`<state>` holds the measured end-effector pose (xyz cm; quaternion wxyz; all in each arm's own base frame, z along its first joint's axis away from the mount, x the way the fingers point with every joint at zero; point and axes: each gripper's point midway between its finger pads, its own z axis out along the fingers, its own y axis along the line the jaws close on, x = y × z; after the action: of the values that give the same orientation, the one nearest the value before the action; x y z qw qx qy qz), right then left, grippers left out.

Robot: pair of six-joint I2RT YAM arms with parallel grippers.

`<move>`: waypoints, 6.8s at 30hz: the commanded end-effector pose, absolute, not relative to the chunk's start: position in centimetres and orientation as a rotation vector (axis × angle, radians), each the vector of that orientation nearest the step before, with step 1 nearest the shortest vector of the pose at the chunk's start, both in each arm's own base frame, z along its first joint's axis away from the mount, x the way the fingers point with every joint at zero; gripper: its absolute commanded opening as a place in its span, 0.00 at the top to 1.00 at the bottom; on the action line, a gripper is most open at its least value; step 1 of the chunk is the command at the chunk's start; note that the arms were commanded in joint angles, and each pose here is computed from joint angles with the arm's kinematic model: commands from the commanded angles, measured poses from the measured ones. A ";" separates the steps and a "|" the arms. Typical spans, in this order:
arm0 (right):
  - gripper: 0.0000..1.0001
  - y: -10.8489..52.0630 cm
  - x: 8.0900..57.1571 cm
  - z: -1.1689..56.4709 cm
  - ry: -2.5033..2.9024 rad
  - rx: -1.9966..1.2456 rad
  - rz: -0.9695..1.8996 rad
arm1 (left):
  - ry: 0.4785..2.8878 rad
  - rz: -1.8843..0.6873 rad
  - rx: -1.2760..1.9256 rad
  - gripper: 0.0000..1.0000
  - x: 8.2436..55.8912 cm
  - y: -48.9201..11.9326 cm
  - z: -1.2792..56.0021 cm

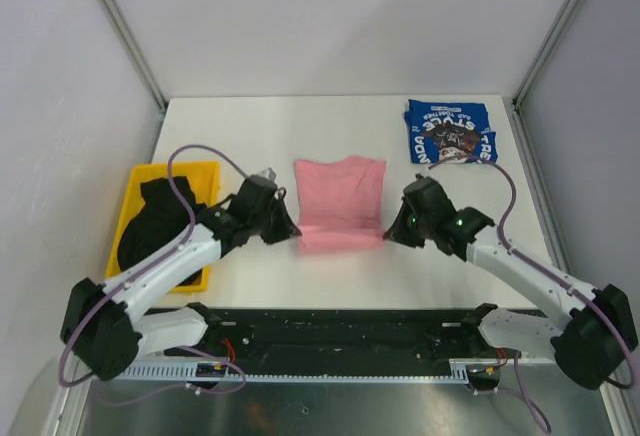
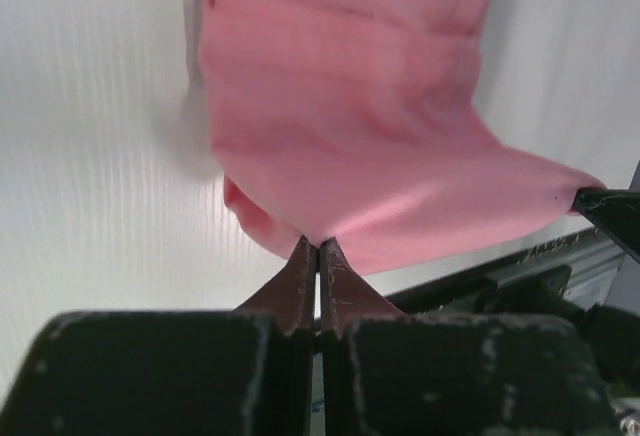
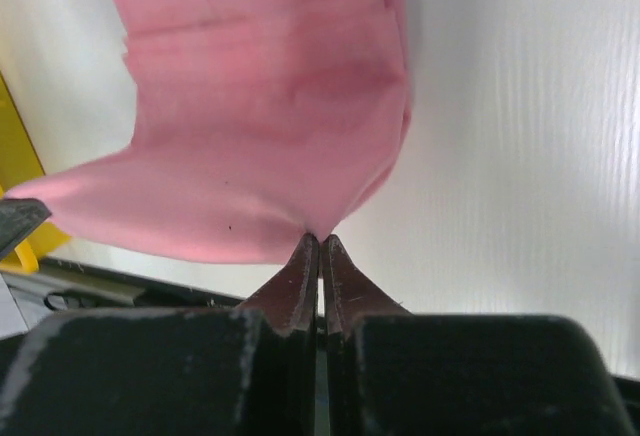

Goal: Fold and stack the t-shirts
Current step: Fold the long partially folded tshirt into a neat square, then put the neatly folded tshirt into the corner of the board with both arms

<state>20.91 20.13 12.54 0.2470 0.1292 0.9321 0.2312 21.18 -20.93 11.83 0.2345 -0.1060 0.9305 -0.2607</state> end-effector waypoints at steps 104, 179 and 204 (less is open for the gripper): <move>0.69 15.3 56.3 13.9 2.305 0.348 0.470 | 2.694 -0.742 -0.352 0.69 38.7 -21.6 3.3; 1.00 17.0 44.2 4.0 2.613 0.177 -0.080 | 2.659 -0.543 -0.450 1.00 24.5 -11.3 4.8; 0.31 29.0 42.8 13.5 2.374 -0.177 0.697 | 2.615 -0.577 -0.452 0.61 24.6 -10.4 6.4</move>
<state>41.58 25.68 11.83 0.3073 -0.0196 0.9321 0.1909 24.00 -10.52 4.82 0.1907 -0.1754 0.9453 -0.1982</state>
